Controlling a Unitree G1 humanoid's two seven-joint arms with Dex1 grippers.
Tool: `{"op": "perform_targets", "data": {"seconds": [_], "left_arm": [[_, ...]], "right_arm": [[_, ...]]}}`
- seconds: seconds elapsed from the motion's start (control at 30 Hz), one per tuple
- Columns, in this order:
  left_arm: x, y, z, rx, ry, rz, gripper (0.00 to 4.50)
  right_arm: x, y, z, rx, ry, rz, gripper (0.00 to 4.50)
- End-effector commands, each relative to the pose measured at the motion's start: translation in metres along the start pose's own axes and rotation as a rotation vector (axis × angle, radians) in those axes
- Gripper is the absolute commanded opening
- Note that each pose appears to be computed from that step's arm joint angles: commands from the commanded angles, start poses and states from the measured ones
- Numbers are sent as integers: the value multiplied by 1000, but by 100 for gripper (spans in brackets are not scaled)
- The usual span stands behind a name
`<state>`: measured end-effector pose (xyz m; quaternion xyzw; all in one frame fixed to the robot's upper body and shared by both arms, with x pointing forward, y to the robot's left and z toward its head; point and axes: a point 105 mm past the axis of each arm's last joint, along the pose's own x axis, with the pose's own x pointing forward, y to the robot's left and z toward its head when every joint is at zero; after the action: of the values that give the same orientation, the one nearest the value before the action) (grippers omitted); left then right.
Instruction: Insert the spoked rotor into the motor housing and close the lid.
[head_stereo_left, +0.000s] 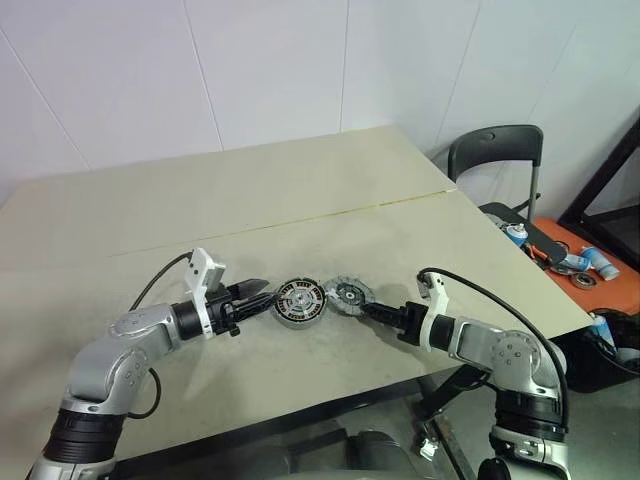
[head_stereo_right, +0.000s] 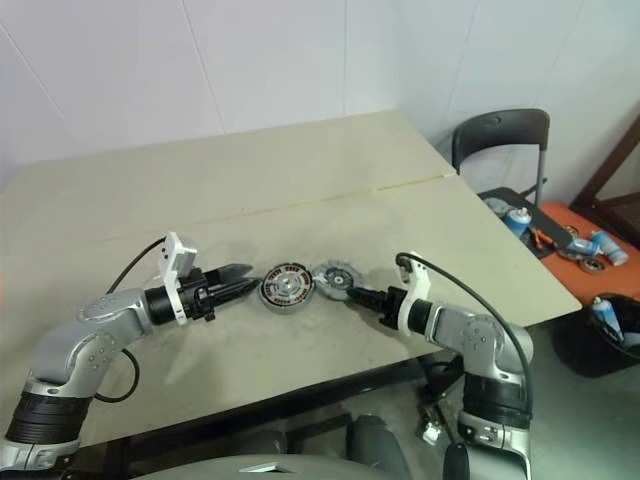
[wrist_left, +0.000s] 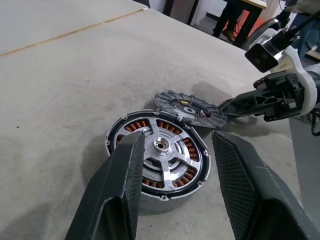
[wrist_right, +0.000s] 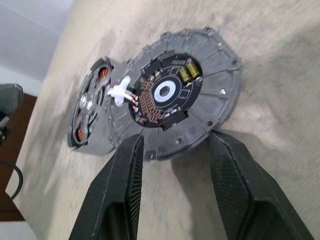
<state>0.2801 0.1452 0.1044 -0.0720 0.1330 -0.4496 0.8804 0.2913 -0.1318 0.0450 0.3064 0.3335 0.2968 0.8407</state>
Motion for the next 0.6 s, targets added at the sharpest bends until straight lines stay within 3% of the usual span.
{"op": "perform_targets", "data": {"seconds": [0.03,0.57,0.6], "left_arm": [[2,-3,11,44,-25,-10,228],[5,-3,4,43,-9,-6,228],[6,-3,4,43,-10,-5,228]], "right_arm": [[2,-8,2,13,-47,-36,206],[13,-14,0,31,-90,-91,206],[14,-14,0,31,-92,-94,189]]}}
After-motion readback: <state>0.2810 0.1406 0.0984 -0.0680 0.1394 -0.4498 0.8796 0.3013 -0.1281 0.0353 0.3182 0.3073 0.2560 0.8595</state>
